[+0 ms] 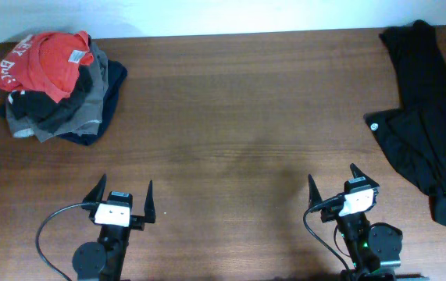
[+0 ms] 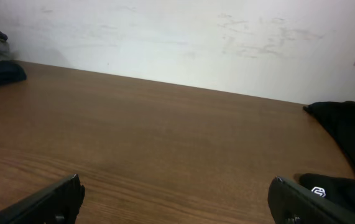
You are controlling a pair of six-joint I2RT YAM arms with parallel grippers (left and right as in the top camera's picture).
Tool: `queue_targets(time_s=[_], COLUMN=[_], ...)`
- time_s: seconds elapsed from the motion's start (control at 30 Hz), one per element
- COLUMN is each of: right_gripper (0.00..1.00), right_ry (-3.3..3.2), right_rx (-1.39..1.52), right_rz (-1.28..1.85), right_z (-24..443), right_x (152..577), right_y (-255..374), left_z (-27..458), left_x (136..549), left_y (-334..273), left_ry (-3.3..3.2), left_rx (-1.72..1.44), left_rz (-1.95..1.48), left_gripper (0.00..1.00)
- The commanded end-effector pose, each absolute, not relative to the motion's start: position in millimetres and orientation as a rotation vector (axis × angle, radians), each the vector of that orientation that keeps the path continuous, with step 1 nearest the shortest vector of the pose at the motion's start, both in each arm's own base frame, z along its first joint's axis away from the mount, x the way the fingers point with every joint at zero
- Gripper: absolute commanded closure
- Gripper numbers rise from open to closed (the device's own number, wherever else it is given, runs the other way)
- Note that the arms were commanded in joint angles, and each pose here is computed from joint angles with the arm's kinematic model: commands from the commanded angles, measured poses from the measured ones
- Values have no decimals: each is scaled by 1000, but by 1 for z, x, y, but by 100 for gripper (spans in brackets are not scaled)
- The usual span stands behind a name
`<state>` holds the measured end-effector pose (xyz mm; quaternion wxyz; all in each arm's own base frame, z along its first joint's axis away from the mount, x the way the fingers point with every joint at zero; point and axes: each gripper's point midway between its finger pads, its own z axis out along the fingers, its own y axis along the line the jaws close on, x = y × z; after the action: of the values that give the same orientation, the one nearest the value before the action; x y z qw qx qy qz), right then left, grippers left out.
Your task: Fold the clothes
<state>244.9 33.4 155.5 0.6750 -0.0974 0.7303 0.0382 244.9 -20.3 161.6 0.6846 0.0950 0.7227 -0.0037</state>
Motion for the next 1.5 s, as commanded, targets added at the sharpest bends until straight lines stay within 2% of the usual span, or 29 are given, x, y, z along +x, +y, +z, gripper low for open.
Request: queue_targets(time_s=[0.0,0.83,1.03,1.17,1.47], right_gripper=[1,1,1,2,1], right_ry=[1653,1650,1594,1569,1528], right_rx=[-223,-214,-298,-297,-272], right_rz=[80,70,156,187,163], right_z=[152,153,163,175,235], right_x=[245,245,242,240,235], right_y=[34,32,50,54,49], left_z=[161,164,162,169,211], left_x=[245,246,245,245,243], left_y=[-21,-5,-20,-20,-20], left_ry=[1618,1613,1611,1584,1554], left_rx=[209,162,230,231,230], left_rz=[-18,90,15,18,22], left_gripper=[1,1,1,1,1])
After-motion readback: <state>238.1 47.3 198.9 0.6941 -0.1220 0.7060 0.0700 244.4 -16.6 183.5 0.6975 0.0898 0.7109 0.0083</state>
